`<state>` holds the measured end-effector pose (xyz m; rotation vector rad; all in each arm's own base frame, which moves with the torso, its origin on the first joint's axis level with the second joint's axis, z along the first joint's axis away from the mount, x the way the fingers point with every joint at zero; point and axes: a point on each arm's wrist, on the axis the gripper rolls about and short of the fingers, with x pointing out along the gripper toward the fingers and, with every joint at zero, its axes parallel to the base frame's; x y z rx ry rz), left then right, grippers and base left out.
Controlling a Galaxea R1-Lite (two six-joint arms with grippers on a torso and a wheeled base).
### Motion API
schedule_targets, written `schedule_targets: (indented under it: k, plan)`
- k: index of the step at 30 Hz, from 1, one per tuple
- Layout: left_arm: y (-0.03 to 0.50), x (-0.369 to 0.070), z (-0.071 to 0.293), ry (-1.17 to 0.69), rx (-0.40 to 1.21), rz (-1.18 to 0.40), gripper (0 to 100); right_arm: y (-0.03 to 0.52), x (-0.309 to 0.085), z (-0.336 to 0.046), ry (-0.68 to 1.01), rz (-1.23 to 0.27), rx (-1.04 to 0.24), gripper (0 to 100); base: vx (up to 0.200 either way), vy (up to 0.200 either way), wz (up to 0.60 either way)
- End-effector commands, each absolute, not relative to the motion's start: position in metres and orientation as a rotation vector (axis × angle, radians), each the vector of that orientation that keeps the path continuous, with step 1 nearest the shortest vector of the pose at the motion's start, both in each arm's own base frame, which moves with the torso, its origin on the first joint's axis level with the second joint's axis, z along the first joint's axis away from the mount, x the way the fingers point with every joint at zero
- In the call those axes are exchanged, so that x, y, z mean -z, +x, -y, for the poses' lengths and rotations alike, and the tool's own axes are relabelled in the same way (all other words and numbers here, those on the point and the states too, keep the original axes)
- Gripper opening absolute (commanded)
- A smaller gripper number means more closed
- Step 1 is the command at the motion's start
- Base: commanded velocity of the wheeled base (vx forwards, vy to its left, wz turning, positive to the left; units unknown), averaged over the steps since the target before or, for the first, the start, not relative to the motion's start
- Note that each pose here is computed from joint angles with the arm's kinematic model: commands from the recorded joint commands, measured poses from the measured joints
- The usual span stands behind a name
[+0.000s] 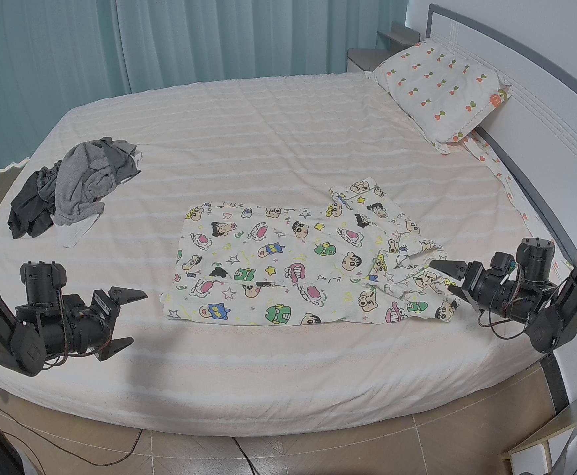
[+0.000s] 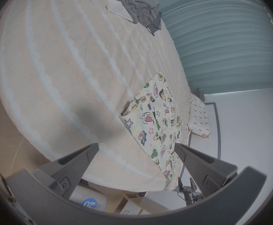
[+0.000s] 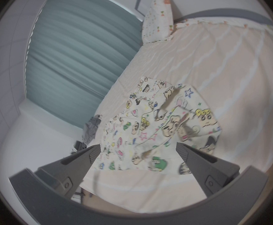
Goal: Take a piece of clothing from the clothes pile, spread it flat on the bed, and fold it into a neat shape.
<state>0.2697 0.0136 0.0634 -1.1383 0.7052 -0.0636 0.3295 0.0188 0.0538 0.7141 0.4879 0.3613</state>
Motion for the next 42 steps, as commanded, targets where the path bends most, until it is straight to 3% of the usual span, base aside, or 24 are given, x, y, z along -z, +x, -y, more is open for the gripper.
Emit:
schedule_targets:
  k: [1,5,25,26,42]
  plan:
    - [0.257,-0.032,-0.015,-1.128,0.095,-0.745,100,0.338,-0.010,0.011,0.644,-0.581,-0.319,100,0.000,0.000,0.00]
    - [0.253,-0.022,-0.014,-1.098,0.127,-0.744,100,0.355,0.003,0.018,0.567,-0.602,-0.326,100,0.000,0.000,0.00]
    - [0.251,-0.020,-0.013,-1.094,0.129,-0.746,100,0.370,0.002,0.015,0.504,-0.602,-0.456,100,0.000,0.000,0.00]
    - [0.251,-0.020,-0.013,-1.093,0.130,-0.747,100,0.371,0.002,0.013,0.504,-0.607,-0.459,0,0.000,0.000,0.00]
    - [0.251,-0.019,-0.013,-1.092,0.128,-0.752,100,0.376,0.004,0.040,0.514,-0.594,-0.430,0,0.000,0.000,0.00]
